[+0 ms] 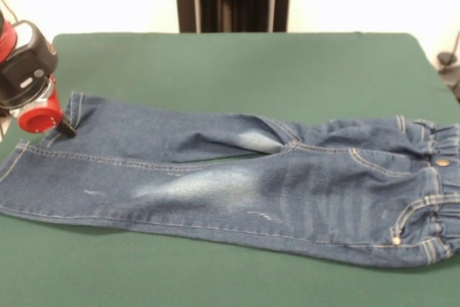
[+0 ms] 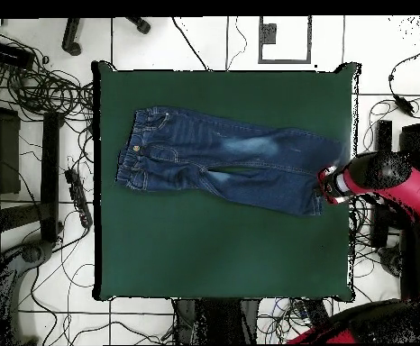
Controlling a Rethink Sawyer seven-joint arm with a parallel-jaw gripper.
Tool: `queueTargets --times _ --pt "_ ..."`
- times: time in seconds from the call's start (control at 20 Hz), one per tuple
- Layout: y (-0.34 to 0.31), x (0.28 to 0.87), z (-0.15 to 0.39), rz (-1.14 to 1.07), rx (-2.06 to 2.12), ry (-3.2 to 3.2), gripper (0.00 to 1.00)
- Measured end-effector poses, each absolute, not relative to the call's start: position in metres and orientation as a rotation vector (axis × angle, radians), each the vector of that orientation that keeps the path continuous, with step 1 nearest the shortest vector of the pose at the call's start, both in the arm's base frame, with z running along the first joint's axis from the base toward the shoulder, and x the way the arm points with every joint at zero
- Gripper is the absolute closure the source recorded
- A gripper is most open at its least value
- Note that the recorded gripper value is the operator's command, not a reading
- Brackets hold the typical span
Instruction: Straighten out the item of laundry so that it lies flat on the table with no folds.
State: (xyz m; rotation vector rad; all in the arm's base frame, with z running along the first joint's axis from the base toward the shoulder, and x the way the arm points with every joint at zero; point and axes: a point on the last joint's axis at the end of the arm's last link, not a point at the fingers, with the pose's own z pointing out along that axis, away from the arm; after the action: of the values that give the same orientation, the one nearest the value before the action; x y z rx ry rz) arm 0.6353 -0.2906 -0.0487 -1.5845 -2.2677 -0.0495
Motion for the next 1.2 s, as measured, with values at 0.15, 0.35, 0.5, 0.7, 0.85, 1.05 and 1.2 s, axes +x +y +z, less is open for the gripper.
queueTargets --times 0.15,0.35,0.5,0.7,0.85,1.05,1.2 --pt "-0.289 0.635 -0.048 -0.037 -1.578 -2.276 1.0" --pt "-0.284 0.635 -0.047 0.016 -1.543 -2.31 1.0" --pt "-0.277 0.635 -0.046 0.067 -1.503 -2.347 1.0" --pt "-0.269 0.632 -0.045 0.129 -1.458 -2.374 1.0" --pt "-0.262 0.628 -0.041 0.186 -1.418 -2.398 1.0" --pt "-0.254 0.624 -0.033 0.24 -1.38 -2.415 1.0" --pt "-0.254 0.62 -0.028 0.278 -1.368 -2.423 1.0"
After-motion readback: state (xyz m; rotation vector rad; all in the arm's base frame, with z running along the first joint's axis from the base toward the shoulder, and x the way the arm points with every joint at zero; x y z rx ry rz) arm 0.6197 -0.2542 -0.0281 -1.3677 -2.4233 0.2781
